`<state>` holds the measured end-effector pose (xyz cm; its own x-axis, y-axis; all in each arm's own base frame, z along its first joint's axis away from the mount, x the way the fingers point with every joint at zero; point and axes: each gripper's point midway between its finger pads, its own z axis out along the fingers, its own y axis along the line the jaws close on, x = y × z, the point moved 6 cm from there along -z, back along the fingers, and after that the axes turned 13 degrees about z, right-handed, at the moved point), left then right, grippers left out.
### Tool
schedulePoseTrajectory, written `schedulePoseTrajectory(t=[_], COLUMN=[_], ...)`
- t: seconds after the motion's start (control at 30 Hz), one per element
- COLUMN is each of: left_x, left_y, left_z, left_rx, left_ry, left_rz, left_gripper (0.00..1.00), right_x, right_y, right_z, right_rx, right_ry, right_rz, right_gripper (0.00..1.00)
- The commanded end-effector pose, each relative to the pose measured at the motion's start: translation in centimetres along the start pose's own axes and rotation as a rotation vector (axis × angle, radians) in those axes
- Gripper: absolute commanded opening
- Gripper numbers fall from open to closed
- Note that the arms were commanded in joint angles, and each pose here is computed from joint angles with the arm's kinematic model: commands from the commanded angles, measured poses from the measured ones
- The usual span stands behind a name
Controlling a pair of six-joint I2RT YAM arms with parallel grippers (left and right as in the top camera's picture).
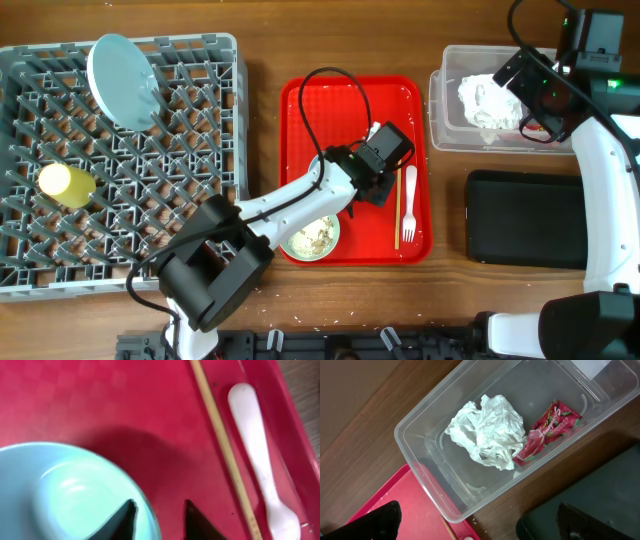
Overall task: Sort waste into correct bins and load items into the dishwasher rack
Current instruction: 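Reach the left gripper to the light-blue cup on the red tray and grasp it, then carry the light-blue cup with the left gripper and set it in the rack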
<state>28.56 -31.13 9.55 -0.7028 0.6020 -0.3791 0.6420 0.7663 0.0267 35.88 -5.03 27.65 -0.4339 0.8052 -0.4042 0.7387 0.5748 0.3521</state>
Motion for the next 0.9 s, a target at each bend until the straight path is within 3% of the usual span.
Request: schedulePoseTrajectory(t=[0.0, 0.13, 0.2, 0.33, 0.47, 0.63, 0.73, 0.87], left_x=[0.8, 1.5, 1.3, 0.1, -2.6, -2.0, 0.0, 4.8], left_y=[-0.3, -0.8, -0.9, -0.7, 1.5, 8.0, 12.8, 21.0], left_z=[0.4, 0.4, 0.3, -1.6, -8.8, -17.3, -20.7, -22.7], left_rx=[0.016, 0.053, 0.054, 0.061, 0.118, 0.137, 0.187, 0.333], left_ry=[0.05, 0.086, 0.078, 0.026, -0.12, -0.272, -0.314, -0.321], left_rz=[-0.029, -0.024, -0.025, -0.033, -0.144, -0.295, -0.432, -0.732], left_gripper=[0.26, 0.17, 0.05, 0.04, 0.04, 0.04, 0.04, 0.04], right_x=[-0.1, -0.1, -0.1, -0.1, -0.1, -0.1, -0.1, -0.1], right_y=[0.0, 0.0, 0.0, 0.0, 0.0, 0.0, 0.0, 0.0], right_z=[0.2, 0.2, 0.2, 0.2, 0.2, 0.2, 0.2, 0.2], right_rx=[0.008, 0.008, 0.008, 0.008, 0.008, 0.008, 0.008, 0.008], right_ry=[-0.005, -0.005, -0.005, -0.005, -0.005, -0.005, -0.005, -0.005], right_rz=[0.0, 0.0, 0.0, 0.0, 0.0, 0.0, 0.0, 0.0], right_gripper=[1.0, 1.0, 1.0, 1.0, 1.0, 1.0, 1.0, 1.0])
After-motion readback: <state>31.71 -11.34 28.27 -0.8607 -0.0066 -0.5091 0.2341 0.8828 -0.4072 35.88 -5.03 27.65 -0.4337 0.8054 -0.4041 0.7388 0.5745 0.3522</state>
